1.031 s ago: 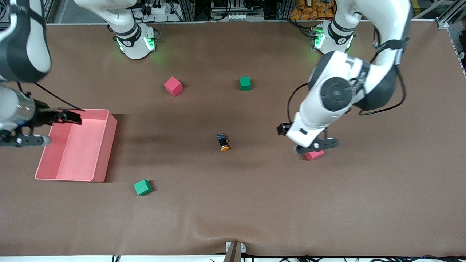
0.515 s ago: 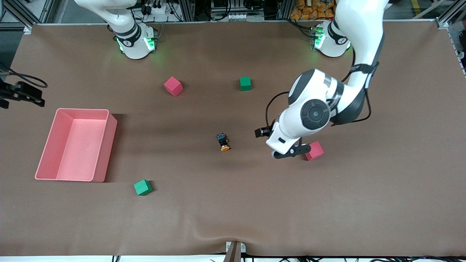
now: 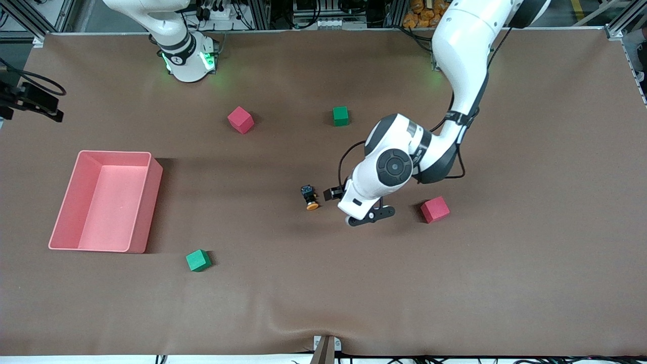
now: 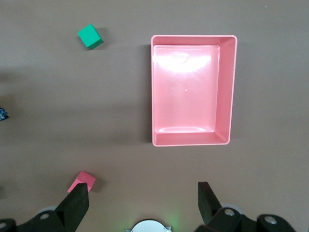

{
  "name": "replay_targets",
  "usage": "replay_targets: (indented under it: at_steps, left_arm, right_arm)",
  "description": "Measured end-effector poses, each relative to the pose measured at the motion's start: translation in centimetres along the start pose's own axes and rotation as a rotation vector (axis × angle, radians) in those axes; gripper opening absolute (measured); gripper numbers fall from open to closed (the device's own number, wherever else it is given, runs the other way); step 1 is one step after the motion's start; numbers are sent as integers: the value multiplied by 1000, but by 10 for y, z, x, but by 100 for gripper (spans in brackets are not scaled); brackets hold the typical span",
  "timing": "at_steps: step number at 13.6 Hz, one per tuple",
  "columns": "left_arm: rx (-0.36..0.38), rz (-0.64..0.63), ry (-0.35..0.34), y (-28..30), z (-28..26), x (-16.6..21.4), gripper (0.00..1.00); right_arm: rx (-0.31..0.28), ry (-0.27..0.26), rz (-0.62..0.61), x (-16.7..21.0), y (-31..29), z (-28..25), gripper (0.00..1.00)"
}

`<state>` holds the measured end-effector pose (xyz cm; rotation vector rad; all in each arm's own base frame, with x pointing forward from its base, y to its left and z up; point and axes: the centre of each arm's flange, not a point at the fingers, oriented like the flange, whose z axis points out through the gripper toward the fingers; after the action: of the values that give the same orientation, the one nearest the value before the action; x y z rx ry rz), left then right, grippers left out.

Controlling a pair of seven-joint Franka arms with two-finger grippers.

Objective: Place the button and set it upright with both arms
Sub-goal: 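Move the left gripper over the button while the right gripper withdraws, then lower the left gripper and close it on the button's base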

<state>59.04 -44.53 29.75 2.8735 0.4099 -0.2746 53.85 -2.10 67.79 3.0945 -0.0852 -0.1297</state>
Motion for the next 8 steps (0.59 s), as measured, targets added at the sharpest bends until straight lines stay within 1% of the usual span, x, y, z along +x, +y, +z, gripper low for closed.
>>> replay_targets:
  at_steps: [3, 6, 8]
  left_arm:
    - [-50, -21, -2, 8, 30, -1, 100]
    - [-64, -59, 11, 18, 58, -10, 100]
    - [-96, -100, 0, 24, 72, -15, 100]
  right_arm:
    - [6, 1, 11, -1, 6, 0, 100]
    - [15, 4, 7, -1, 4, -1, 100]
    - [32, 6, 8, 0, 4, -1, 100]
